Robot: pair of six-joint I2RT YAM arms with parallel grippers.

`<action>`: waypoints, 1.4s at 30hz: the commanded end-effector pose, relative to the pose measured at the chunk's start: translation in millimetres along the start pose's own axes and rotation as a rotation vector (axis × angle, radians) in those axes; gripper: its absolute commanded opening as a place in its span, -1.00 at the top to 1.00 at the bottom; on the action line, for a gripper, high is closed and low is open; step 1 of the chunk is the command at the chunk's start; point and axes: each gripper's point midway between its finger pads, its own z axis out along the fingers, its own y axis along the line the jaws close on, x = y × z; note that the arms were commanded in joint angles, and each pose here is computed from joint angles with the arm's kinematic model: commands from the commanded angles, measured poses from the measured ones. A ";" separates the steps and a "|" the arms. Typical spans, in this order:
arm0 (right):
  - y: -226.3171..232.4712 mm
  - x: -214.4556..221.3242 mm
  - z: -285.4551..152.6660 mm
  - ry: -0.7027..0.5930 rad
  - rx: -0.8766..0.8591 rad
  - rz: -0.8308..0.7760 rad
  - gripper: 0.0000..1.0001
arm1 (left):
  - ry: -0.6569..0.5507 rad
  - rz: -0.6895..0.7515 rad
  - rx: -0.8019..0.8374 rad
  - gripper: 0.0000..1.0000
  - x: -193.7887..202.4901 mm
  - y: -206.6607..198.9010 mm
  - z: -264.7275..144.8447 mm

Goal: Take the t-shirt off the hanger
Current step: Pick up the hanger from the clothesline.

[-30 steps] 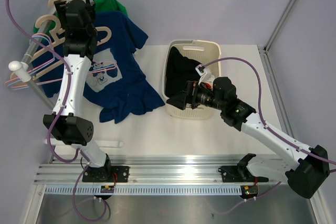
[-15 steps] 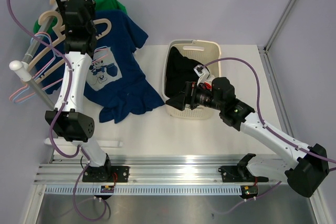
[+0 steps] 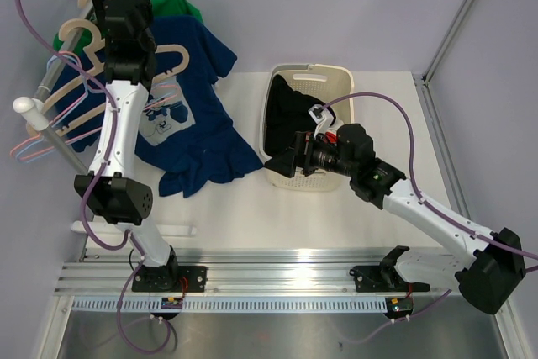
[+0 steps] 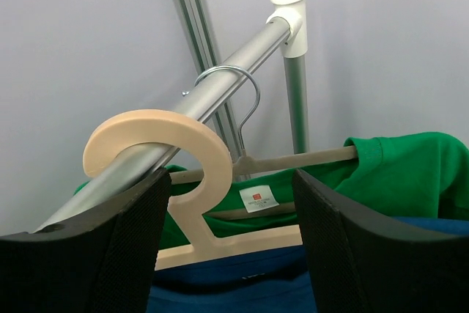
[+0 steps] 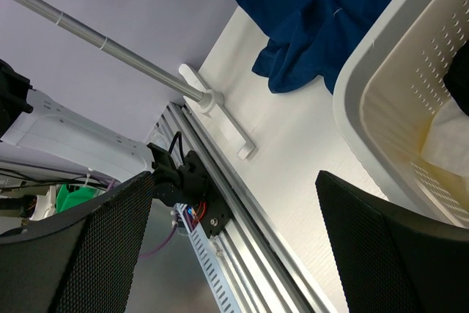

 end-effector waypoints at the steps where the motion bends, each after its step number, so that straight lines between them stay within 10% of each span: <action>1: 12.2 -7.0 2.7 -0.020 -0.041 -0.035 -0.96 | -0.080 -0.005 -0.056 -0.36 -26.6 13.0 6.0; 13: 14.0 -4.9 2.7 -0.010 -0.053 -0.030 -0.96 | -0.068 0.027 -0.188 -0.18 -15.4 21.8 23.1; 22: 16.1 -7.0 -0.6 -0.020 -0.052 -0.039 -0.96 | -0.151 -0.046 -0.116 0.98 -38.7 17.4 12.5; 42: 16.6 -9.7 -2.9 -0.032 -0.045 -0.053 -0.96 | -0.291 -0.313 0.133 1.00 -109.4 4.6 -42.5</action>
